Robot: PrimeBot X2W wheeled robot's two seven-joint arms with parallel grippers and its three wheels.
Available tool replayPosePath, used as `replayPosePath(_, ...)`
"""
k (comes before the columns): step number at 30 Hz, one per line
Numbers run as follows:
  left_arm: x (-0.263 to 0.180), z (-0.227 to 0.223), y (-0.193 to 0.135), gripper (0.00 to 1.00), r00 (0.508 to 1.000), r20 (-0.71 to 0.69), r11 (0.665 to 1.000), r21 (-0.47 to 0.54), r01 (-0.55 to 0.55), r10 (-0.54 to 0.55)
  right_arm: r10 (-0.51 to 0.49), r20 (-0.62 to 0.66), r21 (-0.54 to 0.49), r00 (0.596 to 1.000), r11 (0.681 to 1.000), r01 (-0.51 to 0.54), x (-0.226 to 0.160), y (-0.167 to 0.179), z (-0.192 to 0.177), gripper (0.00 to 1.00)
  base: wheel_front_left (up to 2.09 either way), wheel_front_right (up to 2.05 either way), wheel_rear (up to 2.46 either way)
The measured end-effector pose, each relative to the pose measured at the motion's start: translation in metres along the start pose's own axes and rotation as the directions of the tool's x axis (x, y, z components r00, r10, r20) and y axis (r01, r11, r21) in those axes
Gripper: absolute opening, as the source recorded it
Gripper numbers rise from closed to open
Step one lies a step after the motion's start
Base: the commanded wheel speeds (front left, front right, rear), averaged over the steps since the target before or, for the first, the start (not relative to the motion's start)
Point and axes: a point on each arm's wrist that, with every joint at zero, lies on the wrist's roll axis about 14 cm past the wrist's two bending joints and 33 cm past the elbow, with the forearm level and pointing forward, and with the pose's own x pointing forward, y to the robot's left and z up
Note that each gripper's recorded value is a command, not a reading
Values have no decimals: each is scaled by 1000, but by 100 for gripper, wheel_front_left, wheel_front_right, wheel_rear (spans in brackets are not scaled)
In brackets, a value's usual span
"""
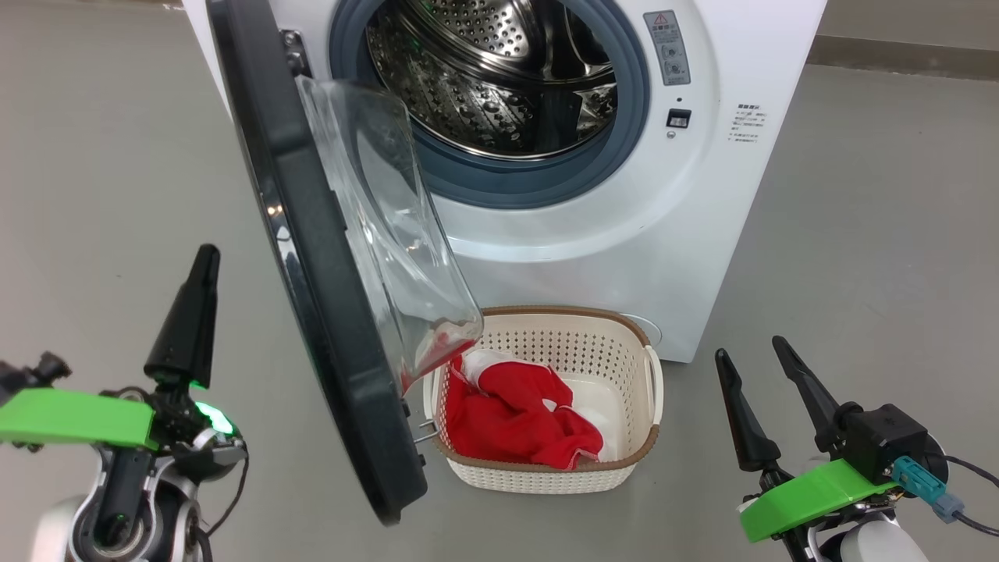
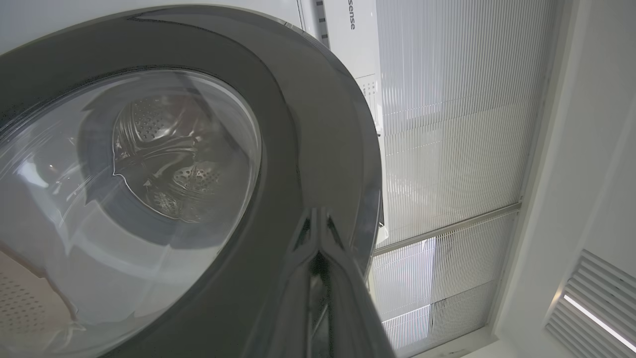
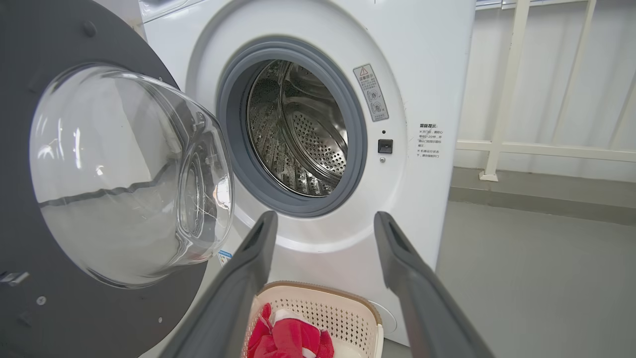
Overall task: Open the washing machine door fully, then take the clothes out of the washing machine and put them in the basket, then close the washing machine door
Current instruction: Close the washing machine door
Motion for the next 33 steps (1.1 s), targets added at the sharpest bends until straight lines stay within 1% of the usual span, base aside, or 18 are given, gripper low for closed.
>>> replayPosePath(5, 6, -12, -4, 0, 995, -90, 999, 9, -42, 43, -9, -1, 0, 1000, 1000, 9, -2, -3, 0, 100, 0, 0, 0)
replayPosePath(8, 8, -19, 2, 0, 990, -117, 997, 11, -78, 79, -17, -3, 0, 1000, 1000, 17, -3, -6, -1, 100, 0, 0, 0)
replayPosePath(14, 11, -32, 5, 0, 982, -160, 995, 10, -95, 95, -29, -10, 1, 1000, 1000, 29, -6, -10, -3, 100, 0, 0, 0)
replayPosePath(25, 21, -55, 10, 0, 970, -222, 995, -4, -99, 96, -68, -28, 3, 997, 998, 68, -12, -23, -10, 100, 0, 0, 0)
replayPosePath(33, 39, -89, 5, 0, 951, -301, 996, -38, -82, 67, -114, -39, 2, 993, 993, 114, -20, -38, -13, 100, 0, 0, 0)
